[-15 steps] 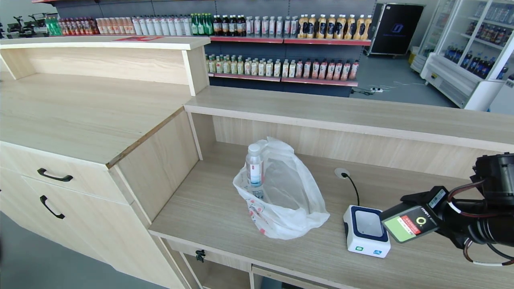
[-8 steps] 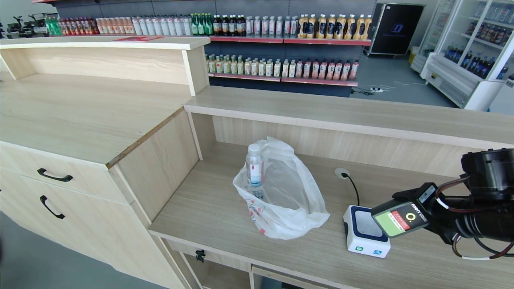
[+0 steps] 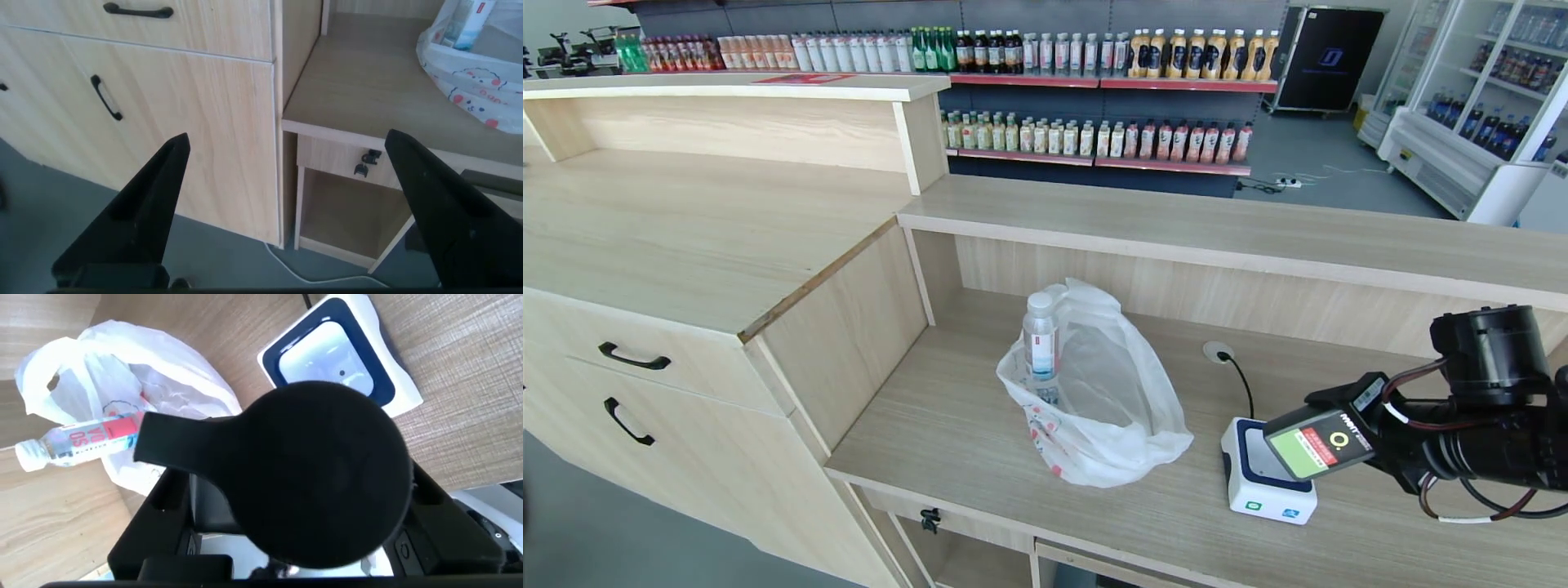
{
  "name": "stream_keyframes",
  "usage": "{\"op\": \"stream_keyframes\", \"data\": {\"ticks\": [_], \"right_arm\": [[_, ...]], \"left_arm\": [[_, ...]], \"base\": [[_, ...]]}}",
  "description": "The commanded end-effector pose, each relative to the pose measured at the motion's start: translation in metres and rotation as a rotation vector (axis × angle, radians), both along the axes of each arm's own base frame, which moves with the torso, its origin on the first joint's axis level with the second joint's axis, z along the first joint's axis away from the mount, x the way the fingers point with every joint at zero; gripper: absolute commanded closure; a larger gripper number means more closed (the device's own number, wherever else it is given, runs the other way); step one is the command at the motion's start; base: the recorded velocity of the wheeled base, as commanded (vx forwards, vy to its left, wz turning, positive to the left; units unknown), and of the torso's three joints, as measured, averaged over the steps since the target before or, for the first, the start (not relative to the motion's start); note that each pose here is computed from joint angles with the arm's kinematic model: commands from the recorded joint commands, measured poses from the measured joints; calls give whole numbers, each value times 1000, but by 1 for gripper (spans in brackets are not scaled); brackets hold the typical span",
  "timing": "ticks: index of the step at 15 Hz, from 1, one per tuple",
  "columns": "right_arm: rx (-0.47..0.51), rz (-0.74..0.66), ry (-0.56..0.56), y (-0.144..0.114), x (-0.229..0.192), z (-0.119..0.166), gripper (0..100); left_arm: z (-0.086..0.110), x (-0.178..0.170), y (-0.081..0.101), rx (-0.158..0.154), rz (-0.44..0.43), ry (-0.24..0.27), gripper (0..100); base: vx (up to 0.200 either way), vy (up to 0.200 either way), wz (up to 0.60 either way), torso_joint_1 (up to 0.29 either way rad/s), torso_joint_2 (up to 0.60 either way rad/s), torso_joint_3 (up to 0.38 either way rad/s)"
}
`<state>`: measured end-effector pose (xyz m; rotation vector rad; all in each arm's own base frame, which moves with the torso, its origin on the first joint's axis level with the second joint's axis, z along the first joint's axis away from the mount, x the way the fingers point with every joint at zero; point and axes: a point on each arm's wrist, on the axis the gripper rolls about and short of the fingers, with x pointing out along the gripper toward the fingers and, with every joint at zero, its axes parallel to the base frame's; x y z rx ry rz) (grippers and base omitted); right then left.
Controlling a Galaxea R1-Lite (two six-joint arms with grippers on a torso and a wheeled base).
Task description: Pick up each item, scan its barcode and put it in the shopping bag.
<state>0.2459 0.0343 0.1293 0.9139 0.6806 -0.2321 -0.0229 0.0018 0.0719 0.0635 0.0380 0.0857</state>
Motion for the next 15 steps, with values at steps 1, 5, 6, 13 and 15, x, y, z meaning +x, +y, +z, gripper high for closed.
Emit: {"op": "stream_keyframes", "data": {"ticks": [1, 5, 6, 13, 15], "right_arm": [[-1, 11, 9, 4, 5, -4, 100], [0, 30, 3, 10, 16, -10, 100], [2, 42, -6, 15, 21, -11, 100], [5, 80, -5, 30, 35, -24, 100], [4, 88, -6, 33, 37, -25, 100]], "left_arm": [[0, 0, 0, 1, 1, 0, 0], [0, 0, 0, 1, 1, 0, 0], [0, 0, 0, 1, 1, 0, 0], [0, 0, 0, 1, 1, 0, 0], [0, 0, 0, -1, 1, 0, 0]], "base": [[0, 0, 0, 0, 0, 0], [0, 0, 0, 0, 0, 0], [0, 0, 0, 0, 0, 0], [0, 0, 0, 0, 0, 0], [0, 0, 0, 0, 0, 0]]}}
